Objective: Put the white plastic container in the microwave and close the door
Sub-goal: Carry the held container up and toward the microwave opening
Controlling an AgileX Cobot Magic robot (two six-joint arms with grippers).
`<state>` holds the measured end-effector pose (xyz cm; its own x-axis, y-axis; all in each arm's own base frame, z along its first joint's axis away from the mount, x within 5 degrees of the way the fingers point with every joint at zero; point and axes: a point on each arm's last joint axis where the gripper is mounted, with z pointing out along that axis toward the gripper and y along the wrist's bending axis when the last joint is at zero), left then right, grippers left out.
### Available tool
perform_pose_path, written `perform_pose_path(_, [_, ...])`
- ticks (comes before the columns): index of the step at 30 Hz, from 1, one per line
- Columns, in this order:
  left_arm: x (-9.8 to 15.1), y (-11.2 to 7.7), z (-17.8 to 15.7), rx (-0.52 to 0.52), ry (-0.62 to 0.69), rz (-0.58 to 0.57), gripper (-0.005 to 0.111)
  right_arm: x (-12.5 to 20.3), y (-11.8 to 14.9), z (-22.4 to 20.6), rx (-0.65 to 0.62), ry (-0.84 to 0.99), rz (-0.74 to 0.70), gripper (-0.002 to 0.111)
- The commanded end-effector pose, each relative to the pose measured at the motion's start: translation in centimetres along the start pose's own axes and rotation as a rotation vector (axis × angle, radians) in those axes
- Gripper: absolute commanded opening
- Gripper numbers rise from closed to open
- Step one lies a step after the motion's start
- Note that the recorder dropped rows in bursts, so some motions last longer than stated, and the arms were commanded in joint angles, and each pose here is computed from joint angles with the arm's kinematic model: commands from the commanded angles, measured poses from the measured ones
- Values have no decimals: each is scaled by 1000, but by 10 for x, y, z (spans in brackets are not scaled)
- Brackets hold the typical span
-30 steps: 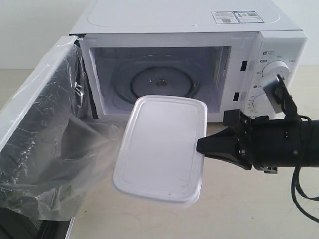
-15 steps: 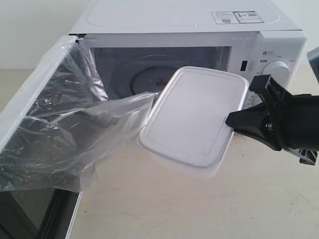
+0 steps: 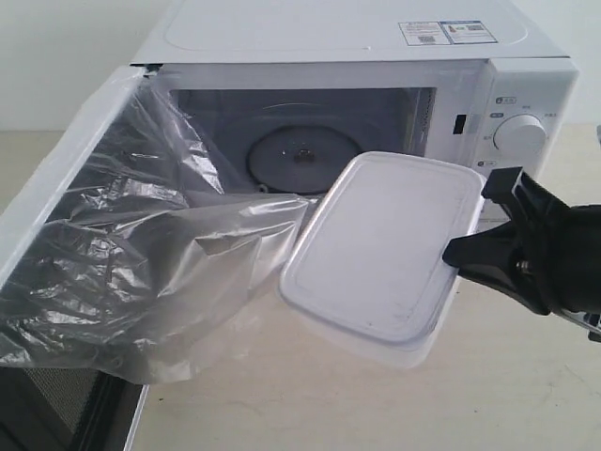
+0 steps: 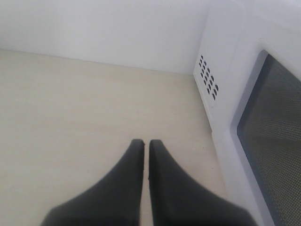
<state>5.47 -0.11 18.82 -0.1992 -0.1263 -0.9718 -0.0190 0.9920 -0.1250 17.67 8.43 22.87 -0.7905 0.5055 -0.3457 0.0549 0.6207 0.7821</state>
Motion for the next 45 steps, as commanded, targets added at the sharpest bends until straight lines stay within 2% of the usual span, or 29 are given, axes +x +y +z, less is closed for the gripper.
perform_pose_path(1, [1, 0, 0, 3, -5, -17, 4, 0, 2, -7, 6, -34, 28, 0])
perform_pose_path(7, [1, 0, 0, 3, -5, -17, 4, -4, 5, -26, 29, -143, -1, 0])
perform_pose_path(15, [1, 0, 0, 3, -5, -17, 4, 2, 10, -24, 37, -164, 37, 0])
perform_pose_path(26, [1, 0, 0, 3, -5, -17, 4, 19, 39, -18, -117, -287, 26, 0])
perform_pose_path(31, [1, 0, 0, 3, -5, -17, 4, 27, 23, -15, -195, -322, 90, 0])
perform_pose_path(36, [1, 0, 0, 3, -5, -17, 4, 38, 4, -2, -220, -305, 122, 0])
perform_pose_path(45, [1, 0, 0, 3, -5, -17, 4, 38, -3, 28, -293, -321, 231, 0])
